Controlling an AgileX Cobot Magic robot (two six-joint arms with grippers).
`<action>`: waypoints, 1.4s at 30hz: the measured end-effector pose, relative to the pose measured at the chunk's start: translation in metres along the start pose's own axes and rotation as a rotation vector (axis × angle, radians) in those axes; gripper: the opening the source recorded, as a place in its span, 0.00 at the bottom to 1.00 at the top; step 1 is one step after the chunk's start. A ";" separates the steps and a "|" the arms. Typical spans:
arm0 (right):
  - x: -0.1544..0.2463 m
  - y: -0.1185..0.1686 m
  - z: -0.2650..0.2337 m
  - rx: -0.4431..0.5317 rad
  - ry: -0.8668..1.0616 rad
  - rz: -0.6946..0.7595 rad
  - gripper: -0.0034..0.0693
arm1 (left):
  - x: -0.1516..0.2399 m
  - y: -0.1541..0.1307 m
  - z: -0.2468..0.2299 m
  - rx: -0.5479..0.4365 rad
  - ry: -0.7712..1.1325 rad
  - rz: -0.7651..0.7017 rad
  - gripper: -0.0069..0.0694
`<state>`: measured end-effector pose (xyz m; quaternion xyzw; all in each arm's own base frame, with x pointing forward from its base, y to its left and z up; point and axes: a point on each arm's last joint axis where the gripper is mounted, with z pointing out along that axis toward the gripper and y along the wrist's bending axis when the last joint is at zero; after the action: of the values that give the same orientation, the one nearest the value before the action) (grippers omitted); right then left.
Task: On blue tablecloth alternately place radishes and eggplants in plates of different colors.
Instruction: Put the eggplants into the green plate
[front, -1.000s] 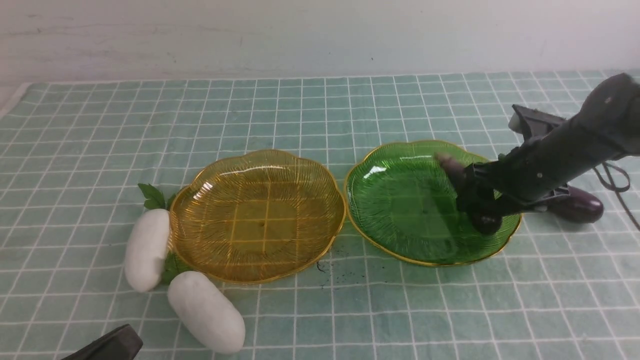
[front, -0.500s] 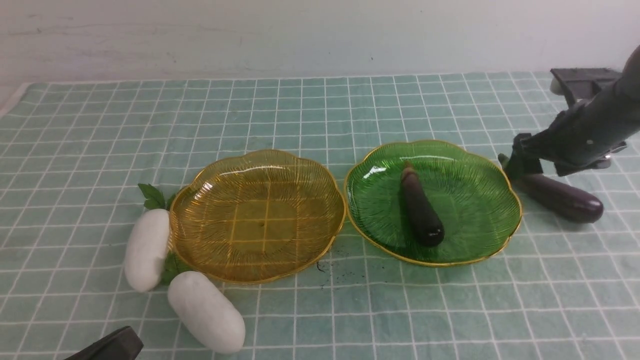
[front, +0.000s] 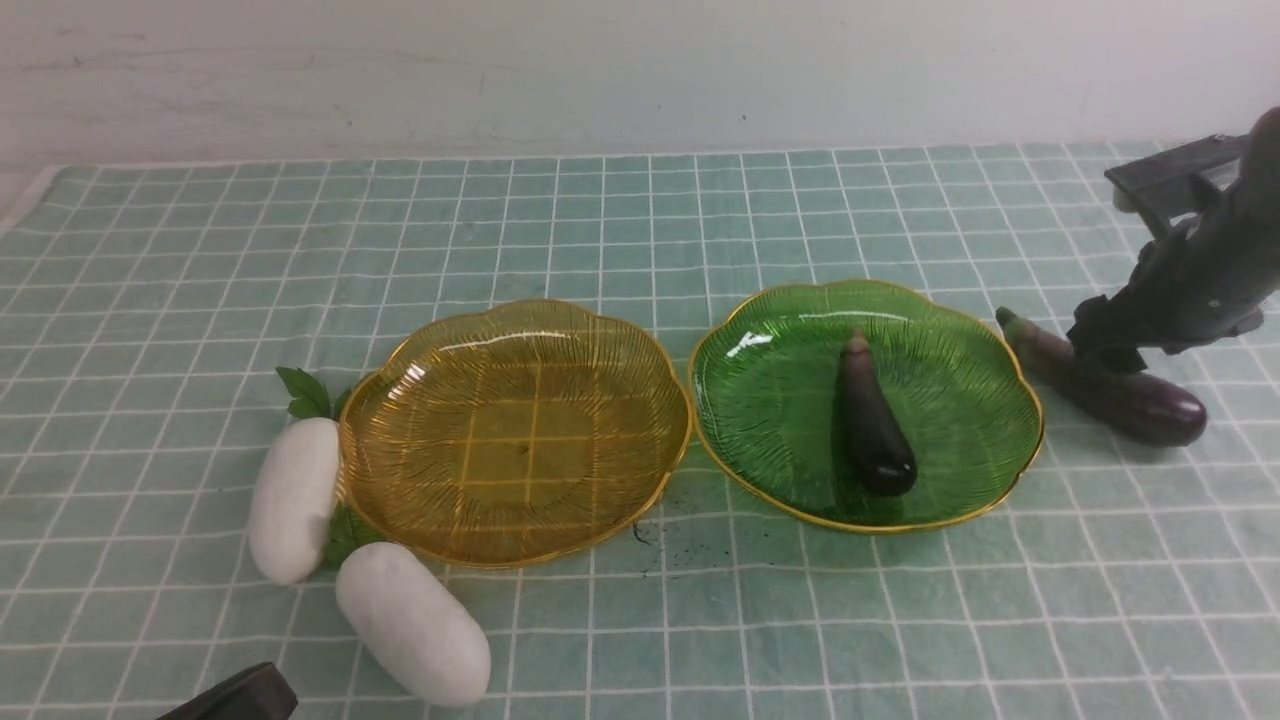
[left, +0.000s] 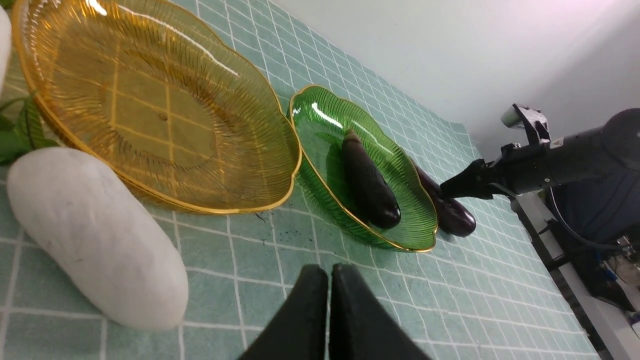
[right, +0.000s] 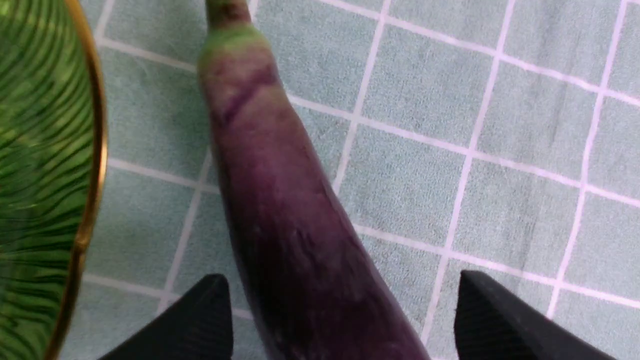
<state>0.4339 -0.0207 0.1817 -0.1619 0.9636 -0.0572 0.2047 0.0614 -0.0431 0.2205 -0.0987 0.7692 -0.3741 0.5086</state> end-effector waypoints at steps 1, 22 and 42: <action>0.001 0.000 0.006 0.002 0.010 -0.008 0.79 | 0.000 0.000 0.000 0.002 0.004 0.000 0.08; 0.003 -0.002 0.023 0.000 0.121 0.103 0.55 | 0.004 0.000 0.000 -0.003 0.049 0.042 0.08; -0.061 0.039 -0.046 -0.428 0.062 0.344 0.55 | 0.005 0.002 0.000 -0.018 0.058 0.070 0.08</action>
<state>0.4562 0.0381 0.2399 -0.0335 0.9729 0.1784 0.1431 0.0593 -0.0446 0.2156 -0.0654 0.7898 -0.3519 0.4981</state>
